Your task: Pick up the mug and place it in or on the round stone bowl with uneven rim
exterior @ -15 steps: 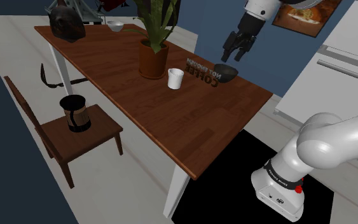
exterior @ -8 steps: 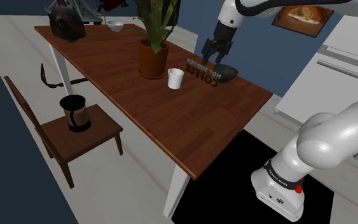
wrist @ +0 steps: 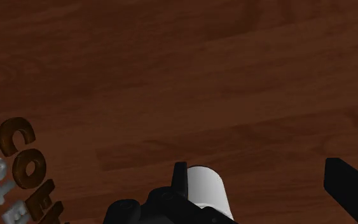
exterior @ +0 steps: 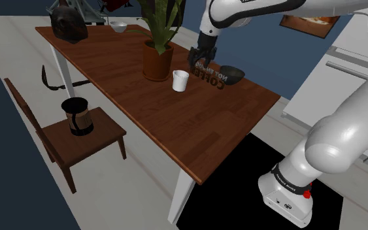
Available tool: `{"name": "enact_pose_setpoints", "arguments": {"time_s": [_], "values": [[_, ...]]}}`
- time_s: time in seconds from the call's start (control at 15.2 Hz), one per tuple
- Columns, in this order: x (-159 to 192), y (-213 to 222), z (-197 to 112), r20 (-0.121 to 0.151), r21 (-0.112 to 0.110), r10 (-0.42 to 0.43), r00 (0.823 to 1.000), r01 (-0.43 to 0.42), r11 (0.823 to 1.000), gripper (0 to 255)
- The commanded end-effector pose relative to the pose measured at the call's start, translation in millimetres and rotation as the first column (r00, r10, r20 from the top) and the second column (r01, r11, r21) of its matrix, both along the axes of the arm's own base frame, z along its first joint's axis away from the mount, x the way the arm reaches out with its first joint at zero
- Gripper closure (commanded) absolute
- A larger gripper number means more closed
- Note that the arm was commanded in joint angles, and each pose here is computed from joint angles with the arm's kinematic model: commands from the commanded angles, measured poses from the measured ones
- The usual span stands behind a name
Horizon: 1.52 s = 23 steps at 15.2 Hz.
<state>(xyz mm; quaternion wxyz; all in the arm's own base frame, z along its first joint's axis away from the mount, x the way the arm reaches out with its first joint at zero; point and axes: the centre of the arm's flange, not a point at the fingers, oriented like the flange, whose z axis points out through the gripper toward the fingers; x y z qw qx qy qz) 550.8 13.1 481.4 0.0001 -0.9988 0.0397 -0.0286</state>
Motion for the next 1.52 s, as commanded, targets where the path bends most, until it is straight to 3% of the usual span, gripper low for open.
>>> {"name": "enact_pose_setpoints", "arguments": {"time_s": [0.0,0.73,1.19,1.45], "values": [[25.3,0.1,-14.8,-0.009,-0.011,0.003,1.000,-0.004,1.000,0],[148.9,4.2,-94.6,-0.055,-0.066,0.020,0.998,-0.024,0.998,0],[149.0,1.7,-131.4,-0.055,-0.066,0.020,0.998,-0.024,0.998,0],[149.0,1.5,-134.5,-0.055,-0.066,0.020,0.998,-0.024,0.998,0]]}}
